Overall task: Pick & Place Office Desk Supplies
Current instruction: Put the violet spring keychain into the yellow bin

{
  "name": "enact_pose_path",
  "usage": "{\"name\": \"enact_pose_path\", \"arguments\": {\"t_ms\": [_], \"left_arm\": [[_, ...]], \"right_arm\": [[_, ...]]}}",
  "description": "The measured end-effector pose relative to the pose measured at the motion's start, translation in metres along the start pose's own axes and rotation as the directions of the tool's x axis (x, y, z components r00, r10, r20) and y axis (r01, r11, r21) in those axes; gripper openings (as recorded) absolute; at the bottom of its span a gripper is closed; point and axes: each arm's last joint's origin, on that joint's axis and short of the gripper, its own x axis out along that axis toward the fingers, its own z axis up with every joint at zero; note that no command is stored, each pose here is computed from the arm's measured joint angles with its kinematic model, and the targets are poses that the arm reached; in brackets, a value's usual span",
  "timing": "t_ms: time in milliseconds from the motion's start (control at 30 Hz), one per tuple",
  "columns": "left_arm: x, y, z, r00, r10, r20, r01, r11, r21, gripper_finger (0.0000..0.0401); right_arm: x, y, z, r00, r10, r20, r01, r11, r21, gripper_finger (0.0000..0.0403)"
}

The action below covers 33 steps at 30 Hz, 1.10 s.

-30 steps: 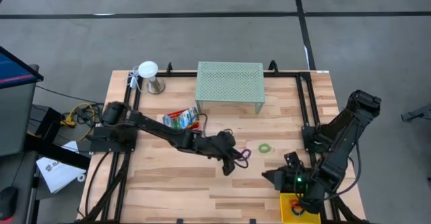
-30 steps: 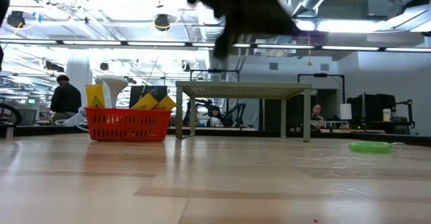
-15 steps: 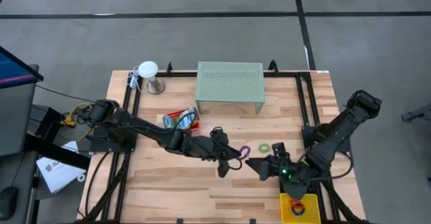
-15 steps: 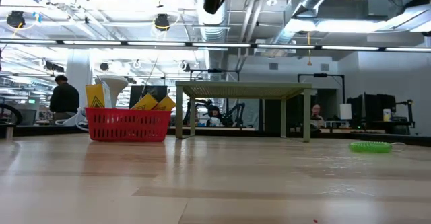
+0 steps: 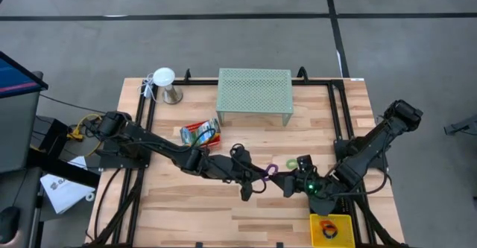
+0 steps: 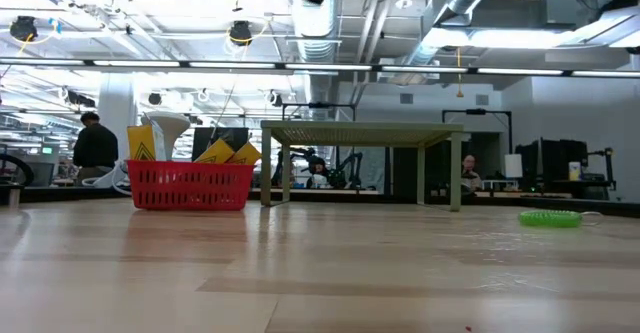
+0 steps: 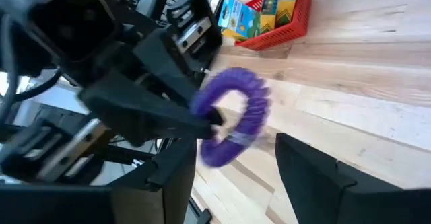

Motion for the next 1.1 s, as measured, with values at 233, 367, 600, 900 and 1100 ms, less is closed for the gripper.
{"name": "enact_pose_path", "arguments": {"t_ms": [233,367,600,900,1100], "left_arm": [[-0.001,-0.003,0.001,1.000,-0.017,0.022,0.017,0.999,-0.027,0.0004],[-0.001,-0.003,0.001,1.000,-0.018,0.022,0.019,0.999,-0.028,0.0004],[-0.001,-0.004,0.000,1.000,-0.020,0.019,0.020,0.999,-0.030,0.0004],[-0.002,-0.005,-0.001,1.000,-0.021,0.012,0.022,0.999,-0.032,0.0004],[-0.005,-0.011,-0.010,0.999,-0.015,-0.040,0.014,1.000,-0.007,0.0004]], "right_arm": [[0.001,0.000,0.001,1.000,-0.001,0.005,0.001,1.000,-0.020,0.0199],[0.001,0.001,0.001,1.000,0.007,0.006,-0.007,0.999,-0.043,0.0194],[0.001,0.006,0.001,0.999,0.042,0.017,-0.041,0.996,-0.074,0.0136],[-0.002,0.012,0.000,0.995,0.084,0.046,-0.077,0.989,-0.127,0.0015],[-0.004,0.012,-0.002,0.995,0.091,0.040,-0.085,0.989,-0.123,0.0024]]}}
